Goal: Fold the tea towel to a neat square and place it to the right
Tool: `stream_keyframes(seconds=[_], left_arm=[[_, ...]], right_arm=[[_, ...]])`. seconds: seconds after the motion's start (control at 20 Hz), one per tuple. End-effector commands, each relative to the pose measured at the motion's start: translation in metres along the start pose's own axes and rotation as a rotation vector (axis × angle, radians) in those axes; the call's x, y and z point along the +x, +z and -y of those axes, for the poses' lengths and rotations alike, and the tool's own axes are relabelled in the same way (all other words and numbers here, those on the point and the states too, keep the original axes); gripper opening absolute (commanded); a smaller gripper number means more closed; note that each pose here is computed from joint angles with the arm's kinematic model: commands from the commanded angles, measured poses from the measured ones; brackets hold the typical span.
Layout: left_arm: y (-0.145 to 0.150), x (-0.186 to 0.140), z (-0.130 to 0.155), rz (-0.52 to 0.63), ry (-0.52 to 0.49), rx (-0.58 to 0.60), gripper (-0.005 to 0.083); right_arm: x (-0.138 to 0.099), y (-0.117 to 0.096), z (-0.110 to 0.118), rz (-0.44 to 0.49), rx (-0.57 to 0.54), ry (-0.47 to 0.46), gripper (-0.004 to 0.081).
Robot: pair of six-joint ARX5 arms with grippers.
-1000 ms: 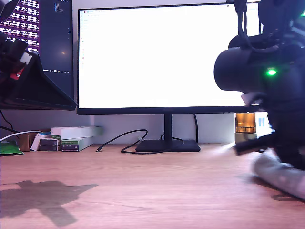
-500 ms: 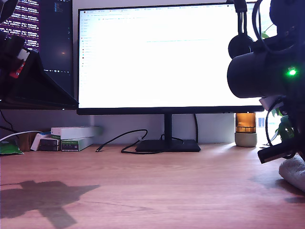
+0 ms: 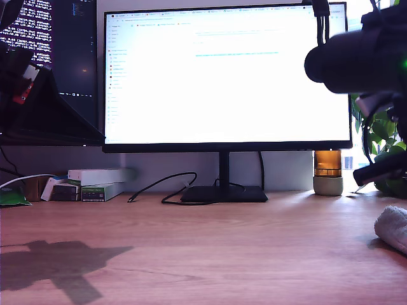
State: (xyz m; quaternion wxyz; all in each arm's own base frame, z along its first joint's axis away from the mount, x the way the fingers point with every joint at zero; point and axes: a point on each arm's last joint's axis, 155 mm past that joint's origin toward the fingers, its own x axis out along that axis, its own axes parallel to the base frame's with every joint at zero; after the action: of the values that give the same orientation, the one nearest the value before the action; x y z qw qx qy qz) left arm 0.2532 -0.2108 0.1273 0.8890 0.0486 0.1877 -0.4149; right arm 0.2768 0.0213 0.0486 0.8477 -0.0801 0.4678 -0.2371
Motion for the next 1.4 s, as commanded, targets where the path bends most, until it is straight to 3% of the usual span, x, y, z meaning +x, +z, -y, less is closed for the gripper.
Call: stream_keyframes(seconds=[0.0, 0.15, 0.35, 0.6, 0.9, 1.1, 1.35], left_arm=[[-0.004, -0.001, 0.003, 0.002, -0.014, 0.002, -0.0021], [0.004, -0.005, 0.016, 0.031, -0.077, 0.01, -0.0021], [0.007, -0.011, 0.043, 0.036, -0.192, -0.014, -0.0021], [0.0, -0.012, 0.058, 0.004, -0.229, -0.005, -0.0021], [0.003, -0.015, 0.062, 0.013, -0.236, 0.002, -0.0021], [0.003, -0.017, 0.063, 0.014, -0.238, 0.003, -0.0021], [0.01, -0.017, 0.063, 0.03, -0.237, -0.006, -0.0021]], right_arm=[[-0.006, 0.006, 0.001, 0.032, 0.0, 0.009, -0.0002], [-0.03, 0.023, -0.007, 0.126, -0.046, 0.086, -0.0002], [-0.062, 0.039, -0.006, 0.224, -0.025, 0.174, -0.0002], [-0.109, 0.054, -0.001, 0.362, -0.017, 0.304, -0.0002], [-0.144, 0.04, -0.005, 0.416, -0.173, 0.456, -0.0002], [-0.187, 0.031, -0.018, 0.501, -0.248, 0.665, -0.0002], [-0.217, 0.04, -0.006, 0.579, -0.129, 0.772, -0.0002]])
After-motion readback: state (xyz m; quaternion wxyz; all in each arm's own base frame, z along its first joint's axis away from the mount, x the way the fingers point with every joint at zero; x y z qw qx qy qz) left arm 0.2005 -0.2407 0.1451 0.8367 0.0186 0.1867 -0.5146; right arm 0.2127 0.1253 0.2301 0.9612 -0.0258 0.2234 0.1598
